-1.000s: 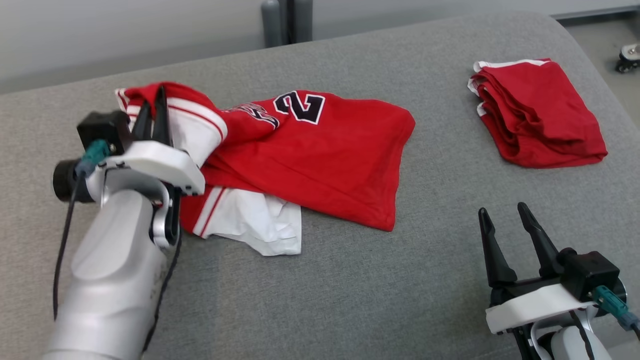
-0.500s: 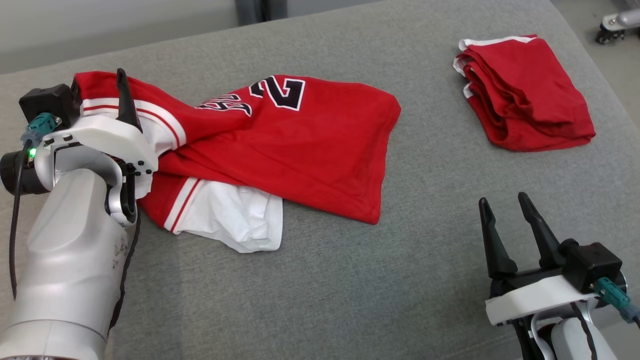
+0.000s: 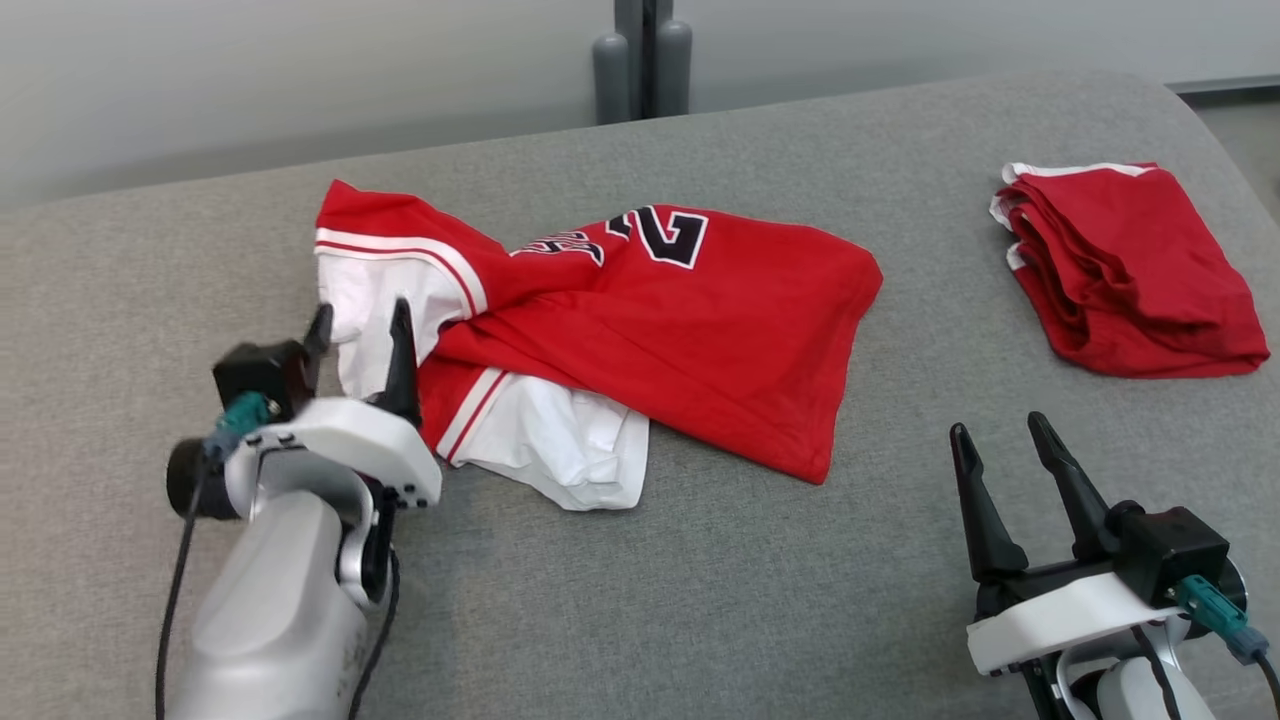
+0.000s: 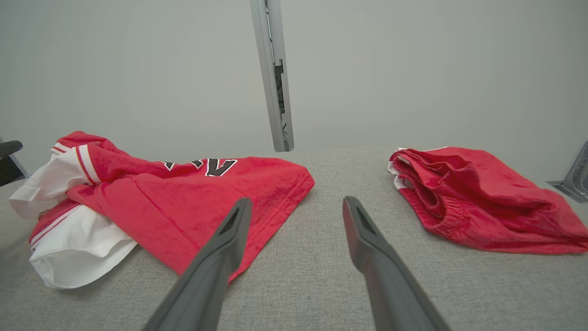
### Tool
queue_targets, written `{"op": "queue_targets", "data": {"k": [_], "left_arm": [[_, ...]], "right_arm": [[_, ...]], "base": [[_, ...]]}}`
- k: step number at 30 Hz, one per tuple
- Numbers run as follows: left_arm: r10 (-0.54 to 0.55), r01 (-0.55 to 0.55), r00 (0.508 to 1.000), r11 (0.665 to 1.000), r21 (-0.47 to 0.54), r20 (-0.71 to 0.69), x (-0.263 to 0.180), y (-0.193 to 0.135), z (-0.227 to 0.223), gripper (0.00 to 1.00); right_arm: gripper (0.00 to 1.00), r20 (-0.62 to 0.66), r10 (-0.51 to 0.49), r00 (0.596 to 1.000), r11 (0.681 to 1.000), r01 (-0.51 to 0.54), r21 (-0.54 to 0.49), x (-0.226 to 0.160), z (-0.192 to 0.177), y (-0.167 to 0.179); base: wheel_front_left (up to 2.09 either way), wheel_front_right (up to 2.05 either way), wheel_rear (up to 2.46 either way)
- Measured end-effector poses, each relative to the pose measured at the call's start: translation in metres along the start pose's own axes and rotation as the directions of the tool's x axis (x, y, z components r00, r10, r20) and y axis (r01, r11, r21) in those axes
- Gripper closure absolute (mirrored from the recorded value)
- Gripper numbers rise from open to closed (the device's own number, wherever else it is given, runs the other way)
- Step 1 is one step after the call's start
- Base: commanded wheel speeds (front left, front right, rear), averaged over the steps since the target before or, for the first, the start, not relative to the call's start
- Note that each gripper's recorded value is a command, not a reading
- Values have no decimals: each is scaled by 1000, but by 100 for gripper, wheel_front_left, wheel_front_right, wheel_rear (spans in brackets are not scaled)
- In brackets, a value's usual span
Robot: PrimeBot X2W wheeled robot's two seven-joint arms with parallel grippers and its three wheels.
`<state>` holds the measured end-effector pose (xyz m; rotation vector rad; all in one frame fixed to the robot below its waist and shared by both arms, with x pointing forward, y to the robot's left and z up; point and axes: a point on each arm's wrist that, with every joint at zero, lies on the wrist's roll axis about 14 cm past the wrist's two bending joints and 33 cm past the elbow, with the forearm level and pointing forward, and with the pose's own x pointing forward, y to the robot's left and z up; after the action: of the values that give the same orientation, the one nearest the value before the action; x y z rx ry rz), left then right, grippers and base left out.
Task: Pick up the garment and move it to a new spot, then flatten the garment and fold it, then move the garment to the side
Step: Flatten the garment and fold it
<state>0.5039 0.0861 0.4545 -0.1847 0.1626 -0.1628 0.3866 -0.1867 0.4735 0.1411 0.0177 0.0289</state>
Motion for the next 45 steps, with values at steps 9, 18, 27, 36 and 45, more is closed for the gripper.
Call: {"op": "queue_targets", "data": {"k": [9, 18, 27, 36, 45], "left_arm": [[-16, 22, 990, 999, 48, -139, -17, -6, -46, 0], [37, -19, 978, 996, 88, -205, -3, 11, -64, 57], [27, -24, 998, 998, 57, -55, -2, 12, -19, 100], [-13, 8, 996, 998, 61, 91, -39, 8, 22, 100], [58, -62, 994, 997, 43, 90, -95, 33, 17, 100]], "right_arm": [[0, -1, -6, 1000, 1000, 6, -6, -4, 1, -2], [0, -17, -70, 997, 997, 69, -14, -13, -4, -22], [0, 4, -69, 998, 998, 69, -10, -12, 3, -22], [0, 18, -12, 1000, 1000, 12, 4, -15, 6, -2], [0, -16, 38, 999, 999, -38, 7, -17, -5, 15]], "base": [[0, 0, 0], [0, 0, 0], [0, 0, 0], [0, 0, 0], [0, 0, 0]]}}
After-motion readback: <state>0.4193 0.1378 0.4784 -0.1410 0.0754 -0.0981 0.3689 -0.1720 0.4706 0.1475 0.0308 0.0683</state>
